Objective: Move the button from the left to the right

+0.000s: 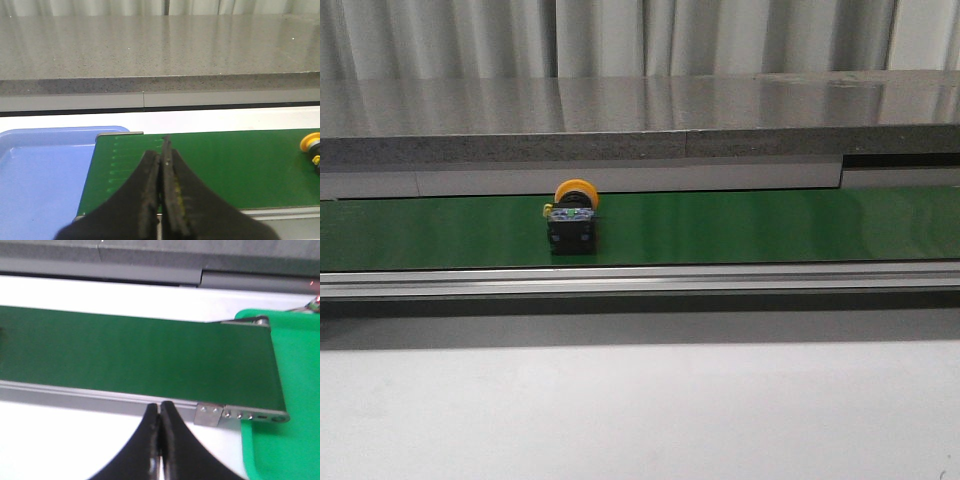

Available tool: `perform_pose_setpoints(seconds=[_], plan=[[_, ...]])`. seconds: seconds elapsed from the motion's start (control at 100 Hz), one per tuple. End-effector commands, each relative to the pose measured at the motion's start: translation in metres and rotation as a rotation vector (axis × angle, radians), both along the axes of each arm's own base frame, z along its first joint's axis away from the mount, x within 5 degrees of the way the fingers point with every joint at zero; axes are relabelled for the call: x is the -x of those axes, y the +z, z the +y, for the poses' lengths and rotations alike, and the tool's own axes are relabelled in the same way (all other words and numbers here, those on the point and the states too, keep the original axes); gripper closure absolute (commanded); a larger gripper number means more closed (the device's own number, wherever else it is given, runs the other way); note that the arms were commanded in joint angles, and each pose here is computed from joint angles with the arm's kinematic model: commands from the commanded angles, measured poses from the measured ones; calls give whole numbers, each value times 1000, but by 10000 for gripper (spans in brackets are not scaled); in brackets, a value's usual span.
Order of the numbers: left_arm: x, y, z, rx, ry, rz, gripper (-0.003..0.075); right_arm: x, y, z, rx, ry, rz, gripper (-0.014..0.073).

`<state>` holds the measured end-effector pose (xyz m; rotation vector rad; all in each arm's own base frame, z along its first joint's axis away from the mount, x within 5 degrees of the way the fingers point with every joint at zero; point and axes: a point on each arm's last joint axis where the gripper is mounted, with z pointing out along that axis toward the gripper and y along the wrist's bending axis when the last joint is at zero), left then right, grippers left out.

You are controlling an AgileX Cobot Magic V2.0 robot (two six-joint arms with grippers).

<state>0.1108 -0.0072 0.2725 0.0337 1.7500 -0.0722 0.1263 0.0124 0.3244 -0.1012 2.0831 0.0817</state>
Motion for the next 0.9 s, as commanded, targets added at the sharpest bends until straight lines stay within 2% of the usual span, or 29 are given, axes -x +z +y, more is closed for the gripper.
perform_pose_setpoints(seconds=[0.0,0.17,0.47,0.57,0.76,0.83,0.89], plan=[[-2,17,1,11,11,-107,741,-21,17,2,-33,-3,26,662],[-2,17,1,11,11,-107,741,-51,17,9,-100,7,140,662],[-2,17,1,11,11,-107,741,-67,-1,10,-98,9,262,640],[-2,17,1,11,11,-107,741,-66,-1,11,-98,10,271,533],[-2,17,1,11,11,-107,741,-66,-1,11,-97,10,271,181],[-2,17,1,11,11,-107,741,-67,-1,10,-98,8,261,97],[-2,17,1,11,11,-107,741,-68,1,10,-99,6,241,64]])
